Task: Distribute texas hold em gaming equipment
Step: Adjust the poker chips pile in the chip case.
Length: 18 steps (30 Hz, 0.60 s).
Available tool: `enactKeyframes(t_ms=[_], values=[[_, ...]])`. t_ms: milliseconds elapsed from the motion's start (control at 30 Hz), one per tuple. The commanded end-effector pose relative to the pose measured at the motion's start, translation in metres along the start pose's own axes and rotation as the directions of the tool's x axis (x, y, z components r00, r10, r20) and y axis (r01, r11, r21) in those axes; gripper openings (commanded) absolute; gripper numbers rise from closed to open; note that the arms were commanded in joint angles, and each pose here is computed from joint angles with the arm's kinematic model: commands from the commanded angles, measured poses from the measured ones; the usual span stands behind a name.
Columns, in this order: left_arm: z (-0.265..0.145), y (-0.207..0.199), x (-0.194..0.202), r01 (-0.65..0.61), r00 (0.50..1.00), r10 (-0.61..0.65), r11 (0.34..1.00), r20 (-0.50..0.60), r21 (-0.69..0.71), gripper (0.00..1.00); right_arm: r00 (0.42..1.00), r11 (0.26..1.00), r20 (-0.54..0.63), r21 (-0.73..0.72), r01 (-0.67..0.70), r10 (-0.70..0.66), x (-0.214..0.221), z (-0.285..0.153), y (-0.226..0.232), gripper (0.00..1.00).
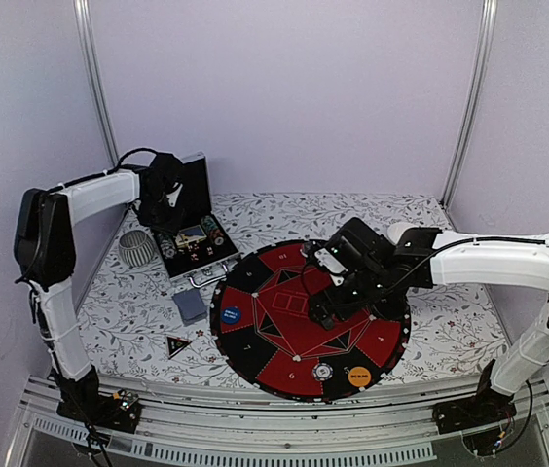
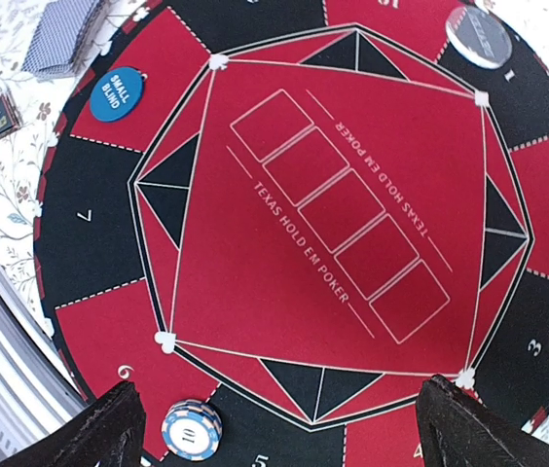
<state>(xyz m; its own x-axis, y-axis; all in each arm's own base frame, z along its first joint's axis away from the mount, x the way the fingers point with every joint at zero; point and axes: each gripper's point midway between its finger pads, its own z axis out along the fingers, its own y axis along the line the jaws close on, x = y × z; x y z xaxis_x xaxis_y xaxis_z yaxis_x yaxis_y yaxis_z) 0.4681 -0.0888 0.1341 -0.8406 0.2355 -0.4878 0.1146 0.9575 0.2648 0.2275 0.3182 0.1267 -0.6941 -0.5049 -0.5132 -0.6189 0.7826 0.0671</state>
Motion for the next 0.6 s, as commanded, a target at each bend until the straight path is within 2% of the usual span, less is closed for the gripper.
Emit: enactKeyframes(t_ms=[0, 67, 200, 233, 400, 567], values=[[0.035, 0.021, 0.022, -0.105, 0.981, 0.087, 0.99, -0.176, -0.096, 0.61, 0.997, 0.997, 0.01, -0.006, 0.073, -0.073, -0.001, 0.01, 0.0, 0.99], [0.042, 0.021, 0.017, -0.111, 0.98, 0.092, 0.989, -0.176, -0.098, 0.6, 0.996, 0.996, 0.003, -0.003, 0.084, -0.084, 0.003, 0.012, -0.002, 0.99], [0.053, 0.015, 0.01, -0.111, 0.982, 0.1, 0.992, -0.163, -0.059, 0.42, 0.996, 0.996, -0.002, -0.001, 0.084, -0.084, 0.008, 0.016, -0.005, 0.99], [0.056, 0.012, 0.013, -0.106, 0.981, 0.098, 0.994, -0.169, -0.039, 0.4, 0.996, 0.996, -0.004, -0.002, 0.086, -0.086, 0.009, 0.017, -0.005, 0.99], [0.067, 0.005, 0.032, -0.111, 0.97, 0.107, 0.994, -0.216, -0.005, 0.39, 0.996, 0.996, -0.001, -0.005, 0.085, -0.085, 0.008, 0.017, -0.005, 0.99], [0.072, 0.001, 0.034, -0.113, 0.97, 0.114, 0.993, -0.216, 0.018, 0.4, 0.996, 0.996, -0.008, -0.011, 0.087, -0.088, 0.009, 0.018, -0.005, 0.99]])
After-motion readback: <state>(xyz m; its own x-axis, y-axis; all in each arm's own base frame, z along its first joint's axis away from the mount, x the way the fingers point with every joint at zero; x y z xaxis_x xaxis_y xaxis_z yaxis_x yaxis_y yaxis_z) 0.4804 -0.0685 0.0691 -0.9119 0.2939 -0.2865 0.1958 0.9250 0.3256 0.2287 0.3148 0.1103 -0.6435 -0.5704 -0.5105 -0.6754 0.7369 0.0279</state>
